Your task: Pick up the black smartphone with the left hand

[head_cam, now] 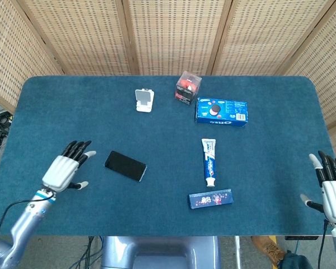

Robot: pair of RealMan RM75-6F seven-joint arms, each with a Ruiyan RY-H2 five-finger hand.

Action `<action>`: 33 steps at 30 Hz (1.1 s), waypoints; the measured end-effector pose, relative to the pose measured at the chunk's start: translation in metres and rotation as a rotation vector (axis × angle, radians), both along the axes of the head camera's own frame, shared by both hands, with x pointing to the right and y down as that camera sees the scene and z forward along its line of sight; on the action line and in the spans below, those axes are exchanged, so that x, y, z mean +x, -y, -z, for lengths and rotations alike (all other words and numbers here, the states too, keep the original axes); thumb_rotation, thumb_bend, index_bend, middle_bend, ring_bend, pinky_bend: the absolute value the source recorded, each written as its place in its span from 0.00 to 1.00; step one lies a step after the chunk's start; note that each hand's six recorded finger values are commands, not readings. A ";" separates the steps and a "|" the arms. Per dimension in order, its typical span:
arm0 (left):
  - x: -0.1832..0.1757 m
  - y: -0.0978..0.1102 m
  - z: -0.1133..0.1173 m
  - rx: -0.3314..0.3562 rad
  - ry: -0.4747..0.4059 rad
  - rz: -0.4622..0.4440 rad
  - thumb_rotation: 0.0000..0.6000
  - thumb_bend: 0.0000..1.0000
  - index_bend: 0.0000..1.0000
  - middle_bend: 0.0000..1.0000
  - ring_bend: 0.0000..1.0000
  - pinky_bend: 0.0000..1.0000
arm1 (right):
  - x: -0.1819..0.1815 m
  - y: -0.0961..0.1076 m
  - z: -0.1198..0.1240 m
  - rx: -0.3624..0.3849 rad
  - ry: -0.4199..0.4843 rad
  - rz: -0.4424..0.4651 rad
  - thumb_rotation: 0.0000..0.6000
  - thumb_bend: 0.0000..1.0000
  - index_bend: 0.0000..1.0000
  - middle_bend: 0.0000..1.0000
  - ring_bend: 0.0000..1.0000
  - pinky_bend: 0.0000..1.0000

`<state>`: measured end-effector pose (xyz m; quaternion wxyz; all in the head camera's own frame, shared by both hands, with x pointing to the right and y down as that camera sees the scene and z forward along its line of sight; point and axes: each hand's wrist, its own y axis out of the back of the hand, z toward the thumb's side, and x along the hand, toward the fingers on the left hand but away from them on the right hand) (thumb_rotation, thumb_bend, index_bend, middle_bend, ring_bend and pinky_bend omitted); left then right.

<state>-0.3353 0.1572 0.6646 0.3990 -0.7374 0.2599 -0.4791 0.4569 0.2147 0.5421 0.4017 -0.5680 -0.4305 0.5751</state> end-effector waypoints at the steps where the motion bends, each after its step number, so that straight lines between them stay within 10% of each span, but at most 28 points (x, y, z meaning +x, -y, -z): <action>1: 0.009 0.003 -0.008 -0.008 0.007 -0.020 1.00 0.27 0.21 0.00 0.00 0.00 | 0.001 0.000 -0.001 -0.003 -0.003 -0.004 1.00 0.00 0.00 0.00 0.00 0.00; 33: 0.082 -0.008 -0.085 -0.100 -0.024 -0.057 1.00 0.33 0.22 0.00 0.00 0.00 | 0.007 0.000 -0.006 -0.026 0.003 -0.023 1.00 0.00 0.02 0.00 0.00 0.00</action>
